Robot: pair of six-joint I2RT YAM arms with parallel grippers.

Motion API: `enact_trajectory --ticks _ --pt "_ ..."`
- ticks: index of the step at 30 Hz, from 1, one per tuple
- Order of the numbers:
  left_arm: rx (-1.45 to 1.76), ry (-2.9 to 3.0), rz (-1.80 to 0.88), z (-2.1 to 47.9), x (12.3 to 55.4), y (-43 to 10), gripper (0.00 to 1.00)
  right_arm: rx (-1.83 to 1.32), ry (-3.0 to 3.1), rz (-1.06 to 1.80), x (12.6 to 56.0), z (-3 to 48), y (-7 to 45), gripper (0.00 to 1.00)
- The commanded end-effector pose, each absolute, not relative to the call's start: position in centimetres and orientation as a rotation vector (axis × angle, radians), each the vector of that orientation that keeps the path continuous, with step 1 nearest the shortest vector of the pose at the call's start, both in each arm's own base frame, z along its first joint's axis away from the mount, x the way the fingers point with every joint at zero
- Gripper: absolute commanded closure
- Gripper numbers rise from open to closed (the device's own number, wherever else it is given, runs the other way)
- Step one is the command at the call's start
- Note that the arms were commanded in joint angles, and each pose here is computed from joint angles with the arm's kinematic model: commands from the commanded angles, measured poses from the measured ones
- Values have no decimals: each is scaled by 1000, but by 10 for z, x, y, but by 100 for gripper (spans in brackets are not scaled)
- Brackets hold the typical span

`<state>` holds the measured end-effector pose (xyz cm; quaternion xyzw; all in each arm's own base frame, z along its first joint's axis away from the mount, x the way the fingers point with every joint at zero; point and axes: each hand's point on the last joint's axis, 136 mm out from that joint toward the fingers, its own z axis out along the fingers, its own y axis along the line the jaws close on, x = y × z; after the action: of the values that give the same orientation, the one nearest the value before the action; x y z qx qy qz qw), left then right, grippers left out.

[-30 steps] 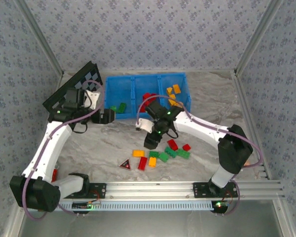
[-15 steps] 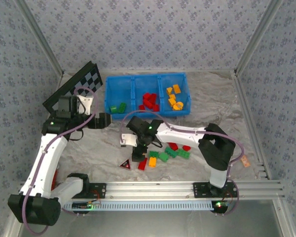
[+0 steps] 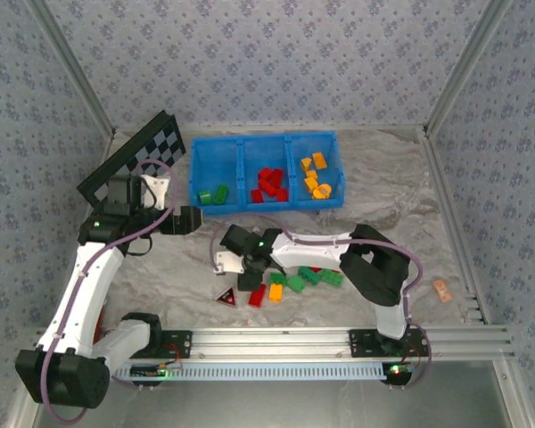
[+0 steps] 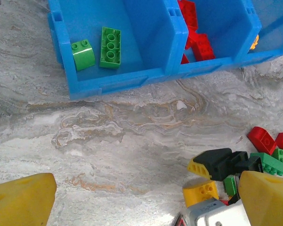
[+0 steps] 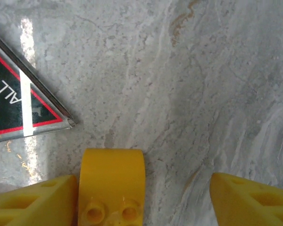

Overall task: Sort the legos into containers by color
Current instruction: Pick up the lego from the bottom-center of the table, then place the lego in the container.

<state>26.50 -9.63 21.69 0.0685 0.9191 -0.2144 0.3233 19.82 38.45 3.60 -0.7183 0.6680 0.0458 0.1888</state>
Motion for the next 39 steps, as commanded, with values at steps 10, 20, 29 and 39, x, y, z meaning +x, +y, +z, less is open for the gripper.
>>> enact_trajectory --ticks 10,20,29,39 --pt "171 2388 -572 222 270 -96 1 -2110 1939 65 198 6 362 75" --pt "171 2415 -580 218 273 -98 1 -1647 2016 98 301 104 332 83" --pt "175 2426 -581 217 279 -99 1 -1321 2009 -35 397 175 252 82" --pt "176 2451 -587 214 280 -100 1 -1008 2039 -131 514 182 204 82"
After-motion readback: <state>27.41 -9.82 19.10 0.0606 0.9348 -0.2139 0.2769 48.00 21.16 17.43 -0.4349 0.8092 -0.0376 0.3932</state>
